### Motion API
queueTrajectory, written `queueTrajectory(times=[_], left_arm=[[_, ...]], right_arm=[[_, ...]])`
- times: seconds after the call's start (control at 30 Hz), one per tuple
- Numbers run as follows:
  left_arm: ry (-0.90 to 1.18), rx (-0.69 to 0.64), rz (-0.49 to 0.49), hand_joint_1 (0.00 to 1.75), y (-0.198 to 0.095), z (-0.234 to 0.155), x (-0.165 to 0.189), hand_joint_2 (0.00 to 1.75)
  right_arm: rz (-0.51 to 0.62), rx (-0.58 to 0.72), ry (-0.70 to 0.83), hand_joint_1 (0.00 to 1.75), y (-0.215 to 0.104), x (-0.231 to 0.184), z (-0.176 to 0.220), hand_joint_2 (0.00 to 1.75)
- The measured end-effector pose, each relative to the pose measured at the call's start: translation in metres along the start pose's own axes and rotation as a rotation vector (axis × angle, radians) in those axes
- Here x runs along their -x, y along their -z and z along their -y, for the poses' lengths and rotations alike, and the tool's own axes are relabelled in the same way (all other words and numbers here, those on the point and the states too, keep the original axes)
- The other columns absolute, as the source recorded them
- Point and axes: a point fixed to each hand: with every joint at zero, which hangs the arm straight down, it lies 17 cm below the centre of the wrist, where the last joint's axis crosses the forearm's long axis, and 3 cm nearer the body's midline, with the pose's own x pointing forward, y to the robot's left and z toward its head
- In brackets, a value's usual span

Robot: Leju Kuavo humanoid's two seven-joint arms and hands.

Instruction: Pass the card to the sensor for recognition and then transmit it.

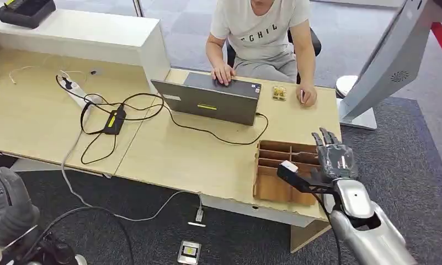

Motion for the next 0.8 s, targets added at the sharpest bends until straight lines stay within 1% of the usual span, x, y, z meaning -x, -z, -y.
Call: queueTrajectory(times=[0.07,0.17,0.2,0.27,0.37,0.4,0.43,0.47,0.5,0.57,0.6,0.63,0.8], left_arm=[[0.0,0.0,0.0,0.0,0.0,0.0,0.0,1.75],[-0.001,0.0,0.0,0.0,0.0,0.0,0.0,1.75],[-0.001,0.0,-0.001,0.0,0.0,0.0,0.0,1.75],[-0.004,-0.001,-0.002,0.0,0.0,0.0,0.0,1.75],[-0.01,-0.002,-0.007,0.0,0.0,0.001,0.001,1.75],[-0.012,-0.002,-0.008,0.0,0.0,0.001,0.002,1.75],[-0.013,-0.001,-0.008,0.0,0.0,0.002,0.002,1.75],[-0.014,-0.002,-0.008,0.0,0.0,0.002,0.002,1.75],[-0.015,-0.001,-0.008,0.0,0.0,0.002,0.002,1.75],[-0.015,-0.001,-0.01,0.0,0.0,0.003,0.003,1.75],[-0.014,-0.001,-0.01,0.0,0.0,0.003,0.004,1.75],[-0.014,-0.001,-0.01,0.0,0.0,0.003,0.004,1.75],[-0.014,-0.001,-0.01,0.0,0.0,0.003,0.004,1.75]], right_arm=[[-0.002,-0.004,-0.002,0.33,0.0,0.001,-0.002,1.75],[-0.007,-0.01,-0.004,0.45,0.0,0.003,-0.004,1.75],[-0.01,-0.012,-0.003,0.44,0.0,0.004,-0.005,1.75],[-0.014,-0.016,-0.004,0.49,0.001,0.006,-0.006,1.75],[-0.02,-0.025,-0.003,0.75,0.0,0.008,-0.01,1.75],[-0.023,-0.027,-0.002,0.89,0.0,0.009,-0.011,1.75],[-0.025,-0.03,-0.002,1.31,0.0,0.009,-0.012,1.75],[-0.026,-0.031,-0.002,1.48,-0.001,0.01,-0.013,1.75],[-0.027,-0.032,-0.002,1.57,-0.001,0.01,-0.014,1.75],[-0.026,-0.032,-0.002,1.66,-0.001,0.009,-0.014,1.75],[-0.025,-0.032,-0.002,1.64,-0.001,0.009,-0.014,1.75],[-0.025,-0.031,-0.002,1.68,-0.001,0.009,-0.014,1.75],[-0.025,-0.031,-0.002,1.68,-0.001,0.009,-0.014,1.75]])
